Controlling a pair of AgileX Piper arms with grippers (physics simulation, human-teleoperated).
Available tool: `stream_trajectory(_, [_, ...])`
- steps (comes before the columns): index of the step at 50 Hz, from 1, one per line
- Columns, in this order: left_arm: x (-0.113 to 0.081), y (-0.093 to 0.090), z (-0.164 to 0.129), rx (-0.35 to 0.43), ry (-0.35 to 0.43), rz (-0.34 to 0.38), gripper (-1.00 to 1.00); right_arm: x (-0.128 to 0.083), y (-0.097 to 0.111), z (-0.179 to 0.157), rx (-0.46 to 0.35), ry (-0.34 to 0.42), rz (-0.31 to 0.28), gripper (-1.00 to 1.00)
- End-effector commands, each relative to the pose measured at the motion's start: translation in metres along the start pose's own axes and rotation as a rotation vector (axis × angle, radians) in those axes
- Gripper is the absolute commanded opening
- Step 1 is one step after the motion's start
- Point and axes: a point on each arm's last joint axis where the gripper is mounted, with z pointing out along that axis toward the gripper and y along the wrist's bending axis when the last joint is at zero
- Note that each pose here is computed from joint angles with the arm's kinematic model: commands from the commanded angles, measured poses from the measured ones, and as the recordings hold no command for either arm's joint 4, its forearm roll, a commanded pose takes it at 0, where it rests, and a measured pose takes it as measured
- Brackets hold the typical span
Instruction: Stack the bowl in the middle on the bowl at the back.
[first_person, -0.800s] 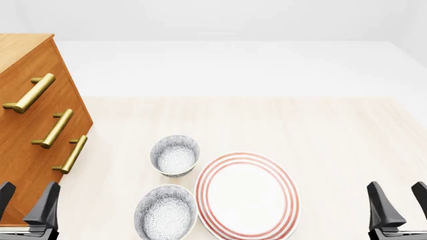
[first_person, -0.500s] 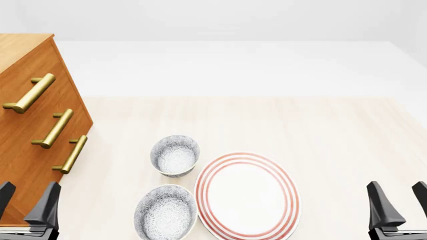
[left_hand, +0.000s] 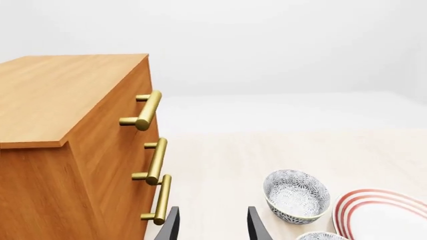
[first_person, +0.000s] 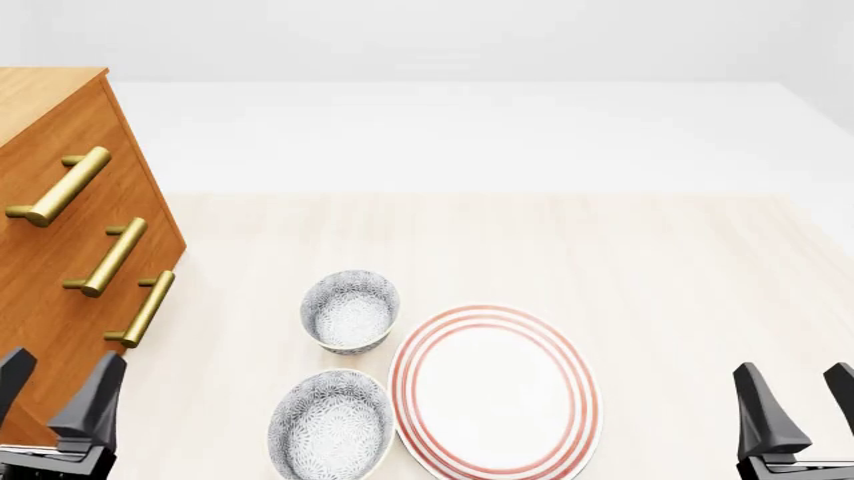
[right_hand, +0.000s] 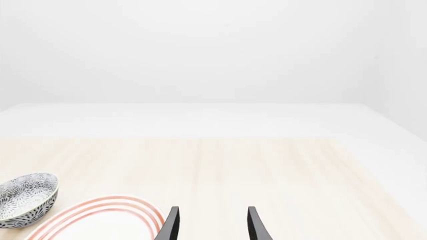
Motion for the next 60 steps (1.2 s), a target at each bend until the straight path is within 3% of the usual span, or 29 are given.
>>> stream_trajectory(1, [-0.04, -0.004, -0.01, 0.09, -0.007, 0.007, 1.0, 0.0, 0.0, 0.0, -0.002, -0.001, 0.002, 1.0])
stream_trajectory(5, [-0.042, -0.004, -0.01, 0.093, -0.005, 0.004, 1.0, 0.0, 0.0, 0.0, -0.002, -0.001, 0.002, 1.0])
stream_trajectory(6, [-0.054, -0.006, -0.009, 0.128, 0.01, -0.004, 1.0, 0.0, 0.0, 0.0, -0.002, -0.001, 0.003, 1.0])
stream_trajectory(7, [-0.054, -0.006, -0.009, 0.128, 0.01, -0.004, 1.0, 0.0, 0.0, 0.0, -0.002, -0.001, 0.003, 1.0])
stream_trajectory(8, [-0.07, -0.007, -0.006, 0.149, 0.033, -0.016, 1.0, 0.0, 0.0, 0.0, -0.002, -0.001, 0.003, 1.0])
stream_trajectory(10, [-0.077, -0.008, -0.004, 0.16, 0.047, -0.012, 1.0, 0.0, 0.0, 0.0, -0.003, -0.002, 0.002, 1.0])
stream_trajectory(16, [-0.083, -0.013, 0.004, 0.22, 0.096, 0.025, 1.0, 0.0, 0.0, 0.0, -0.004, -0.002, 0.003, 1.0])
stream_trajectory(17, [-0.086, -0.015, 0.012, 0.224, 0.149, -0.011, 1.0, 0.0, 0.0, 0.0, -0.003, -0.002, 0.004, 1.0])
stream_trajectory(18, [-0.089, -0.016, 0.018, 0.223, 0.189, 0.006, 1.0, 0.0, 0.0, 0.0, -0.002, -0.002, 0.004, 1.0])
stream_trajectory(21, [-0.093, -0.019, 0.023, 0.242, 0.22, -0.03, 1.0, 0.0, 0.0, 0.0, -0.003, -0.002, 0.003, 1.0])
stream_trajectory(23, [-0.097, -0.018, 0.022, 0.242, 0.216, -0.008, 1.0, 0.0, 0.0, 0.0, -0.003, -0.002, 0.004, 1.0])
stream_trajectory(27, [-0.097, -0.028, 0.038, 0.292, 0.331, -0.045, 1.0, 0.0, 0.0, 0.0, -0.003, -0.002, 0.004, 1.0])
stream_trajectory(34, [-0.104, -0.038, 0.051, 0.326, 0.428, -0.07, 1.0, 0.0, 0.0, 0.0, -0.005, -0.002, 0.002, 1.0])
stream_trajectory(38, [-0.107, -0.044, 0.057, 0.331, 0.492, -0.141, 1.0, 0.0, 0.0, 0.0, -0.006, -0.001, 0.005, 1.0])
stream_trajectory(43, [-0.096, -0.051, 0.063, 0.343, 0.583, -0.143, 1.0, 0.0, 0.0, 0.0, -0.007, 0.0, 0.003, 1.0])
stream_trajectory(53, [-0.063, -0.06, 0.072, 0.299, 0.746, -0.235, 1.0, 0.0, 0.0, 0.001, -0.005, 0.001, 0.005, 1.0])
stream_trajectory(58, [-0.052, -0.062, 0.074, 0.294, 0.775, -0.229, 1.0, 0.0, 0.0, 0.001, -0.006, 0.002, 0.003, 1.0])
stream_trajectory(60, [-0.038, -0.063, 0.075, 0.285, 0.809, -0.217, 1.0, 0.0, 0.0, 0.001, -0.006, 0.002, 0.005, 1.0])
